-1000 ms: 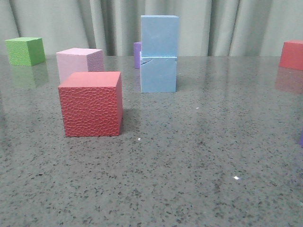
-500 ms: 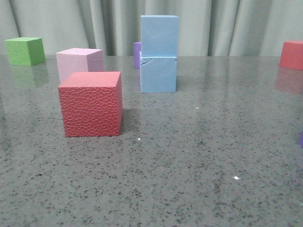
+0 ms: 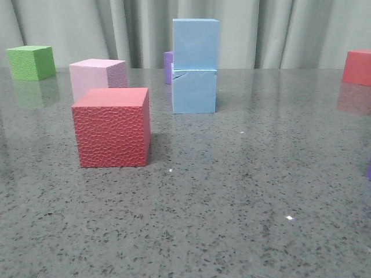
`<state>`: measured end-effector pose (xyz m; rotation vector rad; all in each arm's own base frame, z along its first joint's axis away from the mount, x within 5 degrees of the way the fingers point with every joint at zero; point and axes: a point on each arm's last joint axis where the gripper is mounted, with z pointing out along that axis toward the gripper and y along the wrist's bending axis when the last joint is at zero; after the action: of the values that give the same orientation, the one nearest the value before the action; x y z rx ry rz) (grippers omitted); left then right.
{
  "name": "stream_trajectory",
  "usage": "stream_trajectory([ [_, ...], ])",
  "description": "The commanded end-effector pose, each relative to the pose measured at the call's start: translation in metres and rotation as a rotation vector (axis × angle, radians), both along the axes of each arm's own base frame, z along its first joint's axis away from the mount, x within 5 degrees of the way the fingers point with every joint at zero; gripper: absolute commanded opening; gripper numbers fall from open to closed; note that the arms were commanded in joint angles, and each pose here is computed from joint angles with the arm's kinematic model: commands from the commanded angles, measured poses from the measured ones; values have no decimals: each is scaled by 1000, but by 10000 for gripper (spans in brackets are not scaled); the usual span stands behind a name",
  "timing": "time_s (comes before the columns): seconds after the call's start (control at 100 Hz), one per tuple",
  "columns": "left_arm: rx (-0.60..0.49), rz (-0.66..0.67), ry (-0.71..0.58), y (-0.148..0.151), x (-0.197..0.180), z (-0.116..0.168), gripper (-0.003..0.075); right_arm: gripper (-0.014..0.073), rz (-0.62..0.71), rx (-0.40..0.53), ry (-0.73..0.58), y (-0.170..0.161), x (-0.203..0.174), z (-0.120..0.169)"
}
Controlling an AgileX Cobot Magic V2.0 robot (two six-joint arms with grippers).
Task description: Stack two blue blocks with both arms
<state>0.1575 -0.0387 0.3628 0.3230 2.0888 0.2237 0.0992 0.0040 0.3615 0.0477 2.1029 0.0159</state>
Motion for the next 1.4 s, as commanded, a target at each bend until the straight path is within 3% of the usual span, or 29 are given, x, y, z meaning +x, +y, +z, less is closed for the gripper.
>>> stream_trajectory([
  [0.0,-28,-76,-116,-3,-3,17,-19,-68,6,-19,-92,-1,2,13],
  [0.31,-10,-331,-264,-11,-23,7,-19,-68,6,-19,-92,-1,2,13],
  [0.47,-93,-250,-367,4,-27,-8,-19,-68,6,-19,-92,-1,2,13],
  [0.66,-103,-179,-511,18,-42,-26,-19,-68,6,-19,-92,-1,2,13],
  [1.08,-92,-95,-643,34,-95,-89,-19,-68,6,-19,-92,-1,2,13],
  [1.39,-132,-89,-673,35,-108,-130,-19,-68,6,-19,-92,-1,2,13],
])
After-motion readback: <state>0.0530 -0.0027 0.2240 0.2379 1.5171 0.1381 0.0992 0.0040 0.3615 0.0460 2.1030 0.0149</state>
